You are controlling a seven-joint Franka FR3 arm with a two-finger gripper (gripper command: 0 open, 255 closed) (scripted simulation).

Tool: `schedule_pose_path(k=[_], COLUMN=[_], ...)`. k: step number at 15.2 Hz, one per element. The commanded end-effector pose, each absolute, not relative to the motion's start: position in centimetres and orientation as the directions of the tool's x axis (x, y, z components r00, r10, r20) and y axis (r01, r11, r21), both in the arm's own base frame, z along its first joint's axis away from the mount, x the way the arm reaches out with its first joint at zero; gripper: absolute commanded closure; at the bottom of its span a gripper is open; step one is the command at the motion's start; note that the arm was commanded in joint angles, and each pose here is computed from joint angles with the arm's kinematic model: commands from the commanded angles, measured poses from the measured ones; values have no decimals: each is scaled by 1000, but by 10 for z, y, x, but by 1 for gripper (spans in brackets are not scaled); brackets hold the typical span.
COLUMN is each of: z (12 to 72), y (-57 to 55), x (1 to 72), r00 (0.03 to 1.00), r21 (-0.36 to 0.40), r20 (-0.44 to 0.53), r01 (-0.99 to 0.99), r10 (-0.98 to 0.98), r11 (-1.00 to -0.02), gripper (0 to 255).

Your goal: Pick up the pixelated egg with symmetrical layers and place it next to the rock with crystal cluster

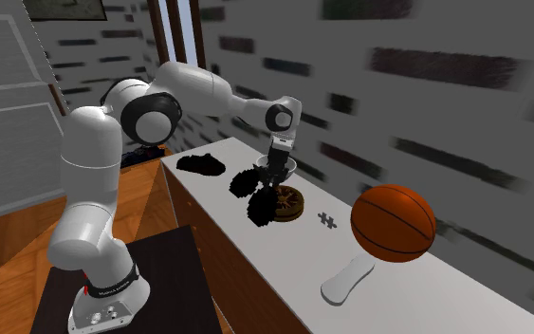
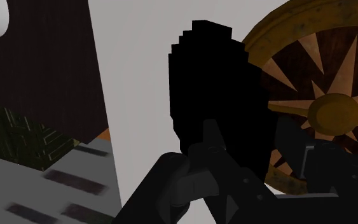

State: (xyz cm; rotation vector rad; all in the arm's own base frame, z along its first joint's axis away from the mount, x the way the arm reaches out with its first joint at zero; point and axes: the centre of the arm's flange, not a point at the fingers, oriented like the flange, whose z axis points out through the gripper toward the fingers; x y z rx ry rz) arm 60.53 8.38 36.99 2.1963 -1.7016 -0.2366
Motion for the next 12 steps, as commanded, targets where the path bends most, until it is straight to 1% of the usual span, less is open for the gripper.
schedule_pose_path(k=[1,12], z=[375,433], y=[84,84], x=[605,605], r00=[264,264], r21=[373,373], r20=[81,81], r01=[-902,-902], r10=[-961,-961], r11=[-216,-216], gripper=[255,255])
